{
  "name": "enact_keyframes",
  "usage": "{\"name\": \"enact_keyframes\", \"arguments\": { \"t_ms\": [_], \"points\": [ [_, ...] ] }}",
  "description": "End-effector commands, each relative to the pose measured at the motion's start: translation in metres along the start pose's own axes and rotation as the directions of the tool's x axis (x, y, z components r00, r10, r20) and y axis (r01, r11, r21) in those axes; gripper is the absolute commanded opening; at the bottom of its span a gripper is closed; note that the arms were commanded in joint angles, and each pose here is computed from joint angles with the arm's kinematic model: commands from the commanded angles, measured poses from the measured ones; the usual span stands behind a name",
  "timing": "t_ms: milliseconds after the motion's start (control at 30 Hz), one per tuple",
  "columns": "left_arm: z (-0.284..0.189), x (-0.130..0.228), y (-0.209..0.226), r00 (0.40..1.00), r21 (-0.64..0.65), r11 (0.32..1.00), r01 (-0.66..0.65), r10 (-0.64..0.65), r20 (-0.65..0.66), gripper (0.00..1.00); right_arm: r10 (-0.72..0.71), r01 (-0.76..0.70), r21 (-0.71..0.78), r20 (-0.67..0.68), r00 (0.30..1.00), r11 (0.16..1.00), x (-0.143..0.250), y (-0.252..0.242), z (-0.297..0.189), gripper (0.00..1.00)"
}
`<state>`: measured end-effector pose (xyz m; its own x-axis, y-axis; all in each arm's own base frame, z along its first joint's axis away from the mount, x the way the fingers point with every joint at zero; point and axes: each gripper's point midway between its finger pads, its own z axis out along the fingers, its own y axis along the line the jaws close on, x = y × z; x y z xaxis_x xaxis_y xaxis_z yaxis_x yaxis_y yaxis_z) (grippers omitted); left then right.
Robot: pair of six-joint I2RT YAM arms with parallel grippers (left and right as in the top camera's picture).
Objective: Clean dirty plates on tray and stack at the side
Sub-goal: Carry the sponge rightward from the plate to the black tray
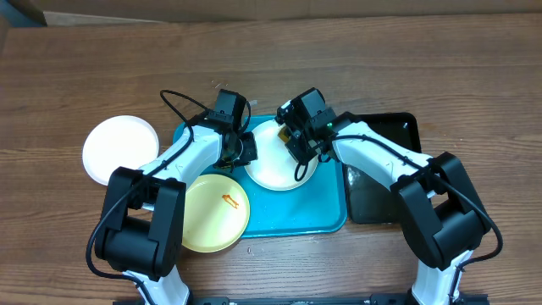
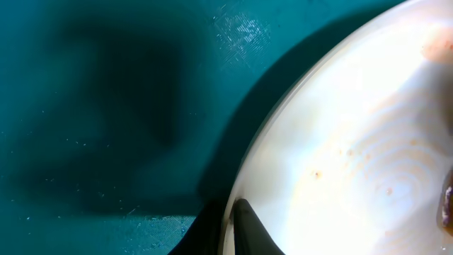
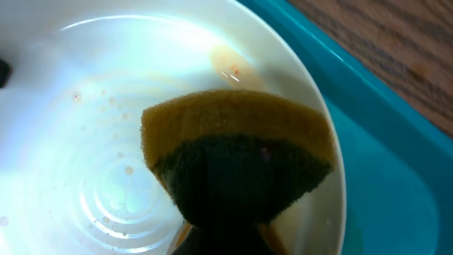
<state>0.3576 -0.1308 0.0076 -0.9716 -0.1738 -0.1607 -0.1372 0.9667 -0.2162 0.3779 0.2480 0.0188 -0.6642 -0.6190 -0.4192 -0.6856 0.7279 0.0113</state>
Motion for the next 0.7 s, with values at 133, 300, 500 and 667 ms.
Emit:
{"name": "enact_keyframes", "arguments": {
  "t_ms": [133,300,500,667],
  "points": [
    [0.007,0.004,0.000,1.000,-0.008,1.000,-0.005,0.005,-0.019,0.10,-0.075,0.084,-0.100,0.099,0.992,0.991,-0.016,0.010,-0.007,0.04],
    [0.007,0.004,0.000,1.000,-0.008,1.000,-0.005,0.005,-0.020,0.10,-0.039,0.064,-0.156,0.157,0.987,0.986,-0.025,0.003,-0.012,0.04],
    [0.007,0.004,0.000,1.000,-0.008,1.000,-0.005,0.005,-0.019,0.10,0.006,0.062,-0.276,0.239,0.971,0.959,-0.036,0.003,-0.022,0.04],
    [0.007,0.004,0.000,1.000,-0.009,1.000,-0.005,0.005,-0.019,0.10,0.008,0.071,-0.290,0.263,0.965,0.954,-0.041,0.003,-0.025,0.04]
  ]
}}
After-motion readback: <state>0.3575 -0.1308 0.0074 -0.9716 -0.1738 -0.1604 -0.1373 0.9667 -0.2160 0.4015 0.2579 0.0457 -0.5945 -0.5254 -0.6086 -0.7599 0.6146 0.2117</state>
